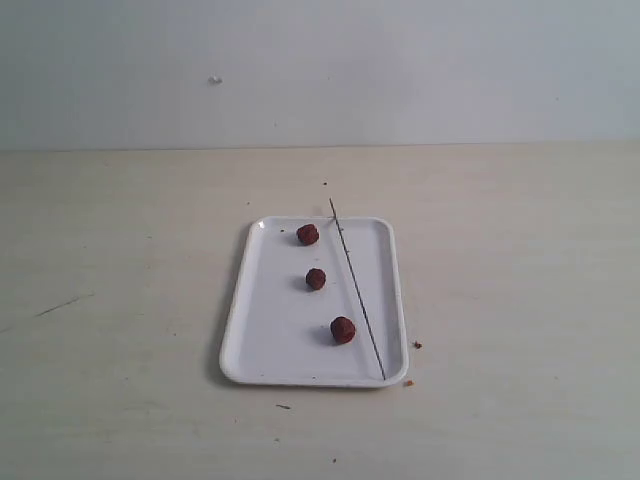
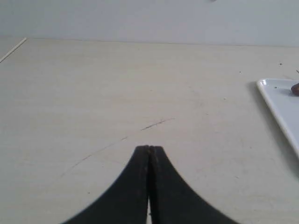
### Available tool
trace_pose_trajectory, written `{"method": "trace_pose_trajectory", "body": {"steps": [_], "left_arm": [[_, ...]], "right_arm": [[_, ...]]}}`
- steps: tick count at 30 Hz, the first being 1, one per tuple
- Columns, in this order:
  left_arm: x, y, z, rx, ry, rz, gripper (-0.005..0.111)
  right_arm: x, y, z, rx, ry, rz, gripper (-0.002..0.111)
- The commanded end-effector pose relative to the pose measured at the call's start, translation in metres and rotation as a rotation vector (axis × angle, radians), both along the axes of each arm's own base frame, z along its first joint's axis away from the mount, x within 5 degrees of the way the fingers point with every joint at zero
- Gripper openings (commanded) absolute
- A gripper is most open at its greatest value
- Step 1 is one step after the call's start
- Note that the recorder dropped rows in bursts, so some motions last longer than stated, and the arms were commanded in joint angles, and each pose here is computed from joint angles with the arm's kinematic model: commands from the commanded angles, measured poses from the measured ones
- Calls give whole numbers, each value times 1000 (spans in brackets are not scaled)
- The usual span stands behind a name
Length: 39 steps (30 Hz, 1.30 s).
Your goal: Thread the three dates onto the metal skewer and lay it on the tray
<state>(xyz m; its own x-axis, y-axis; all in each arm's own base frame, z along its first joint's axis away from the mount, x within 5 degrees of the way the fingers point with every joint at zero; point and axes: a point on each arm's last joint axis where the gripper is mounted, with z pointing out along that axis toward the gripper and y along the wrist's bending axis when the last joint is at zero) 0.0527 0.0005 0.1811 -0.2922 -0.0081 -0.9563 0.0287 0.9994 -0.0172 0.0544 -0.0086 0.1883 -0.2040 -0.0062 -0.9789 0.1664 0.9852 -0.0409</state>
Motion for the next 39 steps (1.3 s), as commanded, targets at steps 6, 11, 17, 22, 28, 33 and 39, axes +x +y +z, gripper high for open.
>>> {"method": "trace_pose_trajectory", "body": {"steps": [6, 11, 17, 22, 28, 33, 39], "left_arm": [[0, 0, 0, 1, -8, 1, 0], [0, 0, 0, 1, -8, 1, 0], [0, 0, 0, 1, -8, 1, 0], [0, 0, 0, 1, -8, 1, 0], [0, 0, 0, 1, -8, 1, 0], [0, 0, 0, 1, -8, 1, 0], [0, 0, 0, 1, -8, 1, 0]], "right_arm": [[0, 0, -1, 13, -10, -7, 0], [0, 0, -1, 13, -10, -7, 0], [0, -2, 5, -95, -55, -7, 0], [1, -3, 21, -144, -226, -24, 0], [1, -3, 24, -141, -254, -27, 0], [0, -3, 28, -59, -316, -35, 0], [-1, -5, 35, 422, -487, -60, 0]]}}
